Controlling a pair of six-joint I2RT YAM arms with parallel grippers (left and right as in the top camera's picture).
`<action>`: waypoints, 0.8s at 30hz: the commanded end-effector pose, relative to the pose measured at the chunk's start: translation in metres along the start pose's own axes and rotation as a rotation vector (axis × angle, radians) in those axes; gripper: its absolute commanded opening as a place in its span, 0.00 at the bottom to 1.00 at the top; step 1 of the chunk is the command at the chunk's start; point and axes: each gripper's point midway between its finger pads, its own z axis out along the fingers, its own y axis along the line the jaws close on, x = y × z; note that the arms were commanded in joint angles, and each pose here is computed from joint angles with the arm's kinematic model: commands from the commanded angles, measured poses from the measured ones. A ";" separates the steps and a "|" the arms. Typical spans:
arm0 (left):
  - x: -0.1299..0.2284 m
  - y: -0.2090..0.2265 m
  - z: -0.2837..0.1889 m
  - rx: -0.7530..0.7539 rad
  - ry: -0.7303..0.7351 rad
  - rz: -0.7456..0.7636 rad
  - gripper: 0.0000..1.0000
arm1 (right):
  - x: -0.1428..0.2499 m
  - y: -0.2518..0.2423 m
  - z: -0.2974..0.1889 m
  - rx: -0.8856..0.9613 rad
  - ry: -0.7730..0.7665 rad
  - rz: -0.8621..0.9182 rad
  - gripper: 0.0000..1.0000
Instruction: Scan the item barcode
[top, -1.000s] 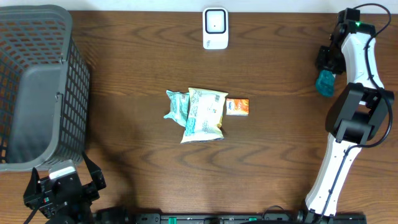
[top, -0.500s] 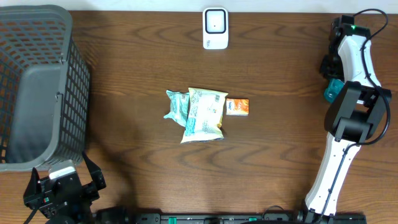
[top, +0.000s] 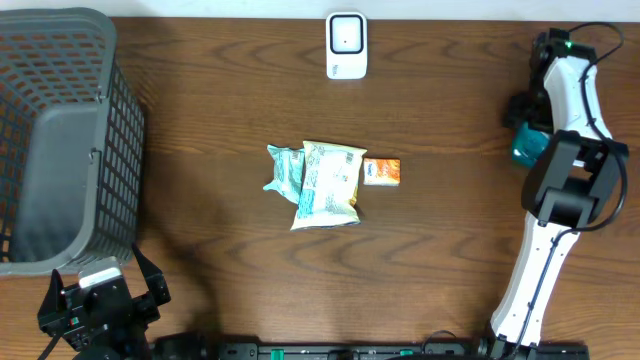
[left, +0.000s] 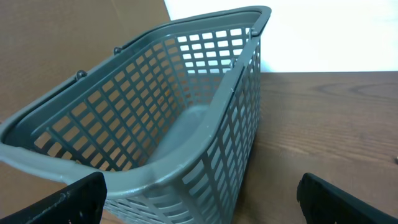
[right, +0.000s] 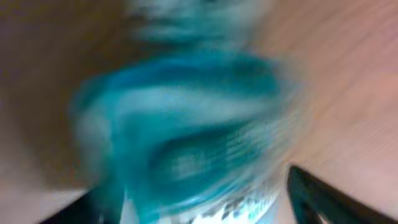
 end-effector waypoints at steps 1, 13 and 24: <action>0.000 -0.003 0.001 0.013 -0.001 -0.008 0.98 | 0.045 0.055 0.049 -0.151 0.220 -0.055 0.91; 0.000 -0.003 0.001 0.013 -0.002 -0.008 0.98 | 0.061 0.035 0.057 -0.187 0.326 0.044 0.89; 0.000 -0.003 0.001 0.013 -0.001 -0.008 0.98 | 0.086 0.043 0.098 -0.158 0.355 0.081 0.58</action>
